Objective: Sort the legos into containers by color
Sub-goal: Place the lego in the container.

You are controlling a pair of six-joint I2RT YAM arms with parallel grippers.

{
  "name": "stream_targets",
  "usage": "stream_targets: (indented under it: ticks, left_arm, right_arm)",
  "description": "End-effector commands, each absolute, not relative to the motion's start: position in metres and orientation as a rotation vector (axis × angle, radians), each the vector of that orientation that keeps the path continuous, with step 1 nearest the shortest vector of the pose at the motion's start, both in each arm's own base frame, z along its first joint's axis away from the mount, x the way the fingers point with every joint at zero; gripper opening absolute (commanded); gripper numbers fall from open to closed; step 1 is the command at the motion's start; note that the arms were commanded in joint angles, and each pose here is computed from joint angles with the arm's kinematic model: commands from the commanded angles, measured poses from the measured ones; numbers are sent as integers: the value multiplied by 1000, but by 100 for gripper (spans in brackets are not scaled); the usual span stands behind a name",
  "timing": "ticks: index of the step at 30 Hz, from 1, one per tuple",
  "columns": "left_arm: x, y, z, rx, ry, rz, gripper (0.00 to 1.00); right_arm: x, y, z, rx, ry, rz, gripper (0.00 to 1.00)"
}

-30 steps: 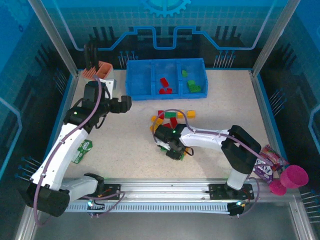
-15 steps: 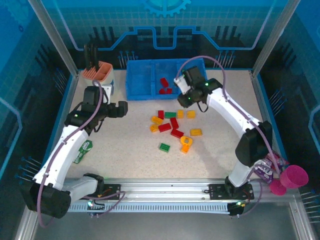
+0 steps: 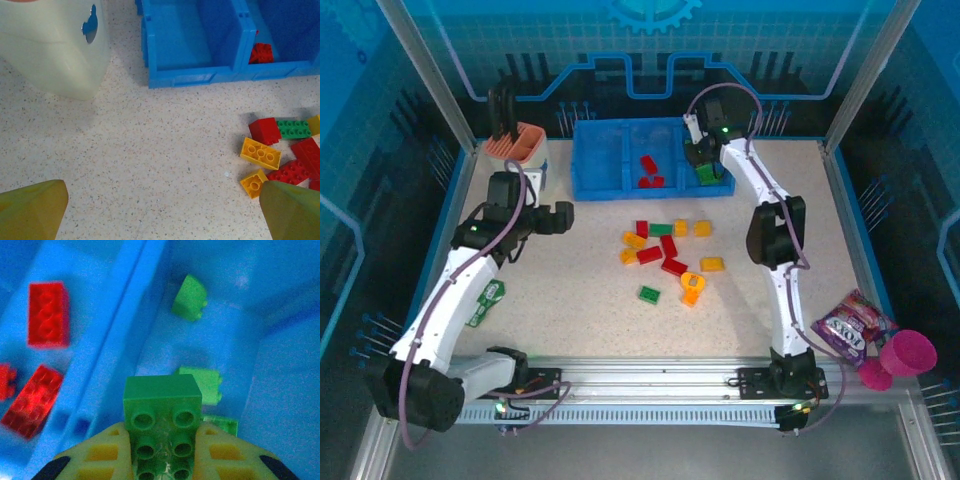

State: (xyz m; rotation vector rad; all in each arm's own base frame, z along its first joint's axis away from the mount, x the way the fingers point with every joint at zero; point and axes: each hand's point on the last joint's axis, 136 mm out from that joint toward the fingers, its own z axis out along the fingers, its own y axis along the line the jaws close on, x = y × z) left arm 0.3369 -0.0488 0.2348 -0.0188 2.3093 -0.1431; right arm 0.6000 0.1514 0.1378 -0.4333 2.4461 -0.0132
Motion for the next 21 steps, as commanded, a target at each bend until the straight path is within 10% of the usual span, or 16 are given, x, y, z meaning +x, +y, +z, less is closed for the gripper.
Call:
stream_targets:
  ticks: [1, 21]
  left_arm:
    - [343, -48, 235, -12, 2298, -152, 99]
    - [337, -55, 236, -23, 2305, -220, 99]
  right_arm:
    - [612, 147, 121, -394, 2476, -27, 22]
    - [582, 142, 161, -459, 2443, -11, 41]
